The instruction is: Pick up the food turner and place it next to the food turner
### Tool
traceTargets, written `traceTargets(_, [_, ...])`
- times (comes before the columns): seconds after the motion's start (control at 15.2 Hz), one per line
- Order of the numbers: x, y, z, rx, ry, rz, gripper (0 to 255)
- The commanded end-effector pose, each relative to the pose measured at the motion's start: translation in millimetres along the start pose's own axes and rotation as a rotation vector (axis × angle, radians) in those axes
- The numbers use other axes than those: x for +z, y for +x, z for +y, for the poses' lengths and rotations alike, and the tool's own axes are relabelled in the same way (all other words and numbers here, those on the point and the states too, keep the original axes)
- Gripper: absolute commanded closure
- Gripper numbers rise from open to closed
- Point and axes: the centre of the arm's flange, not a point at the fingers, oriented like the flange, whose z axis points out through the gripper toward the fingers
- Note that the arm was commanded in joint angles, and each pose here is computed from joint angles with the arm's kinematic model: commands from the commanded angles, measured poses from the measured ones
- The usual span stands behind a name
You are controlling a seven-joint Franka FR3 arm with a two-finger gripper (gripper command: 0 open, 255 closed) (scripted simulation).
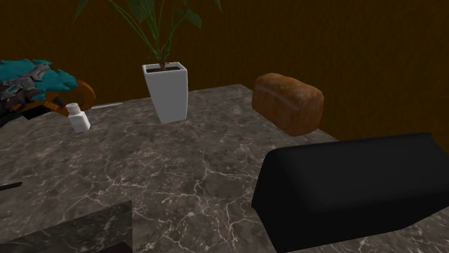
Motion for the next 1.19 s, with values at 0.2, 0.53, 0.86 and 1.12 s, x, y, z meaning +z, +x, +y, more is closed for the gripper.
traceTargets(0.2, [-2.8,-59.7,-32.9,0.001,0.001,-0.002,255])
traceTargets(0.53, [-7.0,-118.1,-63.4,0.001,0.001,-0.002,255])
traceTargets(0.86, [-11.1,-176.5,-93.9,0.001,0.001,-0.002,255])
traceTargets(1.12, [-14.4,-223.2,-118.3,0.001,0.001,-0.002,255])
